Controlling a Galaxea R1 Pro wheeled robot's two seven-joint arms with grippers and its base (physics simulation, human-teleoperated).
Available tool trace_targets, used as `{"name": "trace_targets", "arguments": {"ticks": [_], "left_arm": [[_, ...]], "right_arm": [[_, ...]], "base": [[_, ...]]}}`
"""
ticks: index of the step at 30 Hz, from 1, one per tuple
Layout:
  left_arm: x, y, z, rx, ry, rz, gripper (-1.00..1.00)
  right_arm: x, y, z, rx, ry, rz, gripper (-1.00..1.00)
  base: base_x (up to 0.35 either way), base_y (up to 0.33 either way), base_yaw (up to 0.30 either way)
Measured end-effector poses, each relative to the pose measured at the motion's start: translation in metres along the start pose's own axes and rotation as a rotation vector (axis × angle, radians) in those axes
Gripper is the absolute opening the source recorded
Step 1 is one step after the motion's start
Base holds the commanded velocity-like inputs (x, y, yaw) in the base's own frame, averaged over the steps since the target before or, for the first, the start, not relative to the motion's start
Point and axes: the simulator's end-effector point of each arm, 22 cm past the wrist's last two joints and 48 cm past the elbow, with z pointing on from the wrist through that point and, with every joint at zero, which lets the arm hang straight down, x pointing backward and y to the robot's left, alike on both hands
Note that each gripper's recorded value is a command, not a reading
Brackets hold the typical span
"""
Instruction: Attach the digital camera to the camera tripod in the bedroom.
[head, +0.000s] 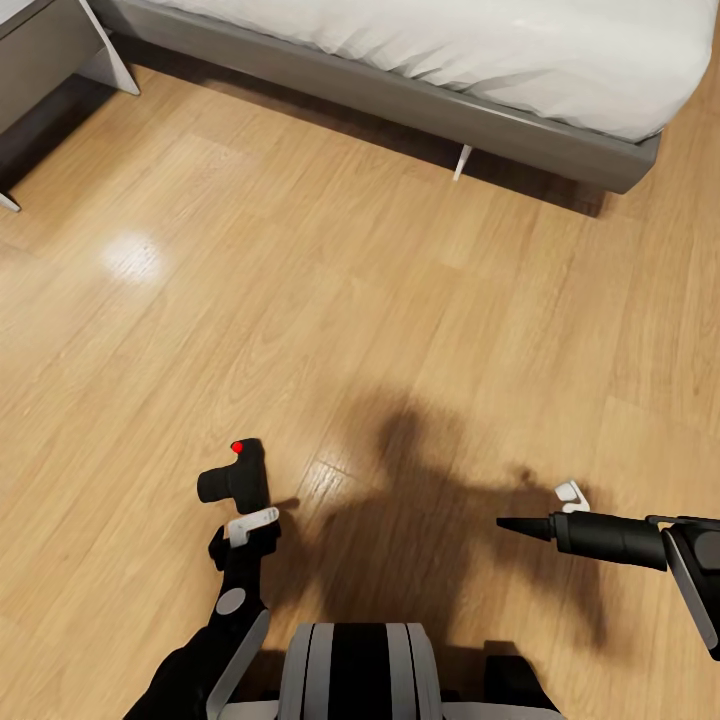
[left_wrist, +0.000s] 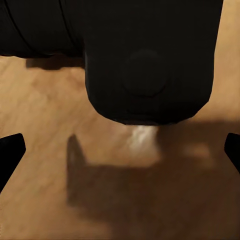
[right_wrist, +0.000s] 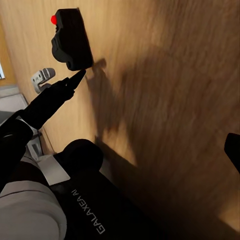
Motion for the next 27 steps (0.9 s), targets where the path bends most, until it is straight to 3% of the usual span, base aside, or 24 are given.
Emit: {"name": "trace_targets", "arguments": {"ticks": [15, 27], "left_arm": [[0.0013, 0.0017, 0.0002, -0.007, 0.007, -0.003, 1.0], [0.0022, 0.0009, 0.0003, -0.003, 0.009, -0.003, 1.0]], "right_arm": [[0.0005, -0.0003, -0.0001, 0.001, 0.001, 0.0, 1.0], [0.0004, -0.0002, -0.0001, 0.001, 0.001, 0.0, 1.0]], "base": [[0.107, 0.0, 0.0], [0.02, 0.0, 0.0]]}}
